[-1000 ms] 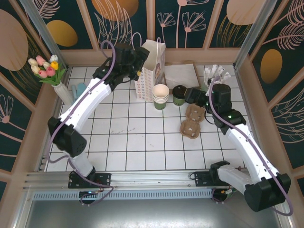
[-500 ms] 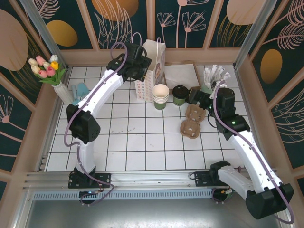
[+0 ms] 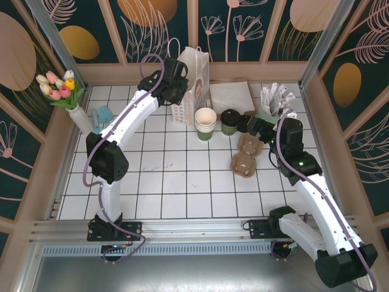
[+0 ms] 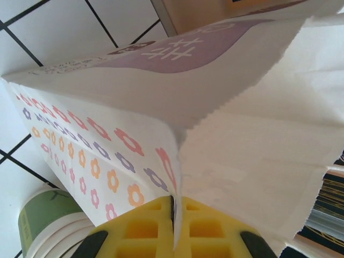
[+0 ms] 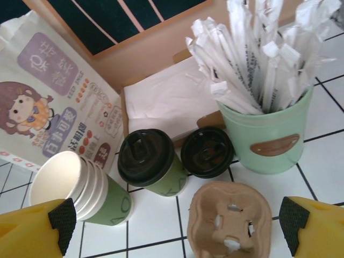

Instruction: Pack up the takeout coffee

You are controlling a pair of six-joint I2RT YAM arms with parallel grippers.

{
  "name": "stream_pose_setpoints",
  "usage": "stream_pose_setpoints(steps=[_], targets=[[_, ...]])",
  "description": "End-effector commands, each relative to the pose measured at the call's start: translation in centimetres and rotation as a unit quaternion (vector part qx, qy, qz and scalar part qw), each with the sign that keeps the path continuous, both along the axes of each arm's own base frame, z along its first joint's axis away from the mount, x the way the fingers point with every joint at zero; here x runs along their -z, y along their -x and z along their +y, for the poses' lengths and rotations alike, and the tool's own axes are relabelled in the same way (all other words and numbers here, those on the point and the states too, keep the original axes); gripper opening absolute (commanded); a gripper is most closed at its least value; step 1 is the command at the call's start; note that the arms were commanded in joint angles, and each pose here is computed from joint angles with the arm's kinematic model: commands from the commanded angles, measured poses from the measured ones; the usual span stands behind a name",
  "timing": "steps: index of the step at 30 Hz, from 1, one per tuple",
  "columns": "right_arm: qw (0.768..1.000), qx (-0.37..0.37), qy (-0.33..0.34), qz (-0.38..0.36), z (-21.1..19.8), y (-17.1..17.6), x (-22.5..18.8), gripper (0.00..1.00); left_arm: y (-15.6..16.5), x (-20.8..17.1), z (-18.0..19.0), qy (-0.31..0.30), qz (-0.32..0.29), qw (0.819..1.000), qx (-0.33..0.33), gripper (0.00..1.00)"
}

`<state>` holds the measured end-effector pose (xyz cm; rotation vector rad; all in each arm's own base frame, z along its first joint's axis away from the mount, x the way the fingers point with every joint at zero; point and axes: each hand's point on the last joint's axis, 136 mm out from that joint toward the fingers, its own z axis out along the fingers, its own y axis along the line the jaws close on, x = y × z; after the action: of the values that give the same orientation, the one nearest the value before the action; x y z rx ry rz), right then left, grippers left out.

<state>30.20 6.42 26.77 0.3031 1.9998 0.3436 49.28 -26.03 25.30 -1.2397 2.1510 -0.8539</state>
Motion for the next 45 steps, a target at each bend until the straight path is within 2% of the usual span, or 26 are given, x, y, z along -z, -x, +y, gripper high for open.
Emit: stream_pose_setpoints(steps=[1, 4, 8, 10, 12, 14, 18, 19, 22, 29, 35, 40, 45], targets=[[1.000, 0.022, 0.018, -0.009, -1.2, 0.5, 0.3, 0.99, -0.2, -2.6, 1.8, -0.009, -0.042, 0.999, -0.019, 0.00], [1.000, 0.002, 0.024, 0.001, -0.9, 0.6, 1.2, 0.99, 0.1, -2.9, 2.9, -0.021, -0.051, 0.998, -0.029, 0.00], [1.000, 0.013, 0.000, -0.002, -1.2, 0.5, 2.0, 0.99, 0.7, -2.9, 3.6, -0.022, -0.056, 0.998, -0.026, 0.00], [0.998, 0.058, -0.022, -0.004, -2.3, 0.4, 2.2, 0.99, 1.3, -2.7, 4.0, -0.025, -0.054, 0.998, -0.023, 0.00], [0.999, 0.032, -0.027, -0.011, -1.7, 0.3, 1.9, 0.99, 1.9, -2.6, 4.5, -0.028, -0.054, 0.998, -0.023, 0.00], [0.998, 0.037, -0.046, -0.008, -1.7, 0.4, 1.8, 0.99, 2.6, -2.6, 5.2, -0.035, -0.056, 0.998, -0.026, 0.00], [0.997, 0.057, -0.045, 0.009, -2.5, 0.5, 2.4, 0.99, 3.9, -1.9, 6.3, -0.048, -0.049, 0.997, -0.026, 0.00], [0.997, 0.063, -0.043, 0.012, -2.8, 0.5, 2.4, 0.99, 4.6, -3.1, 6.7, -0.043, -0.060, 0.997, -0.024, 0.00], [0.998, 0.058, -0.039, 0.011, -2.8, 0.4, 2.5, 0.99, 6.0, -3.4, 7.3, -0.050, -0.061, 0.997, -0.014, 0.00], [0.998, 0.011, -0.040, 0.038, -1.5, 0.3, 2.8, 0.99, 11.0, -3.4, 9.7, -0.095, -0.039, 0.995, 0.021, 0.00], [0.998, -0.015, -0.019, 0.065, -0.9, 0.4, 3.6, 0.99, 16.4, -2.0, 12.5, -0.134, -0.014, 0.990, 0.051, 0.00], [0.992, -0.059, -0.022, 0.106, 0.5, 0.7, 5.3, 0.99, 21.2, -0.2, 13.5, -0.150, 0.031, 0.982, 0.112, 0.00], [0.973, -0.113, -0.050, 0.195, 2.6, 2.1, 9.3, 0.99, 23.9, 0.8, 12.0, -0.128, 0.031, 0.970, 0.202, 0.00]])
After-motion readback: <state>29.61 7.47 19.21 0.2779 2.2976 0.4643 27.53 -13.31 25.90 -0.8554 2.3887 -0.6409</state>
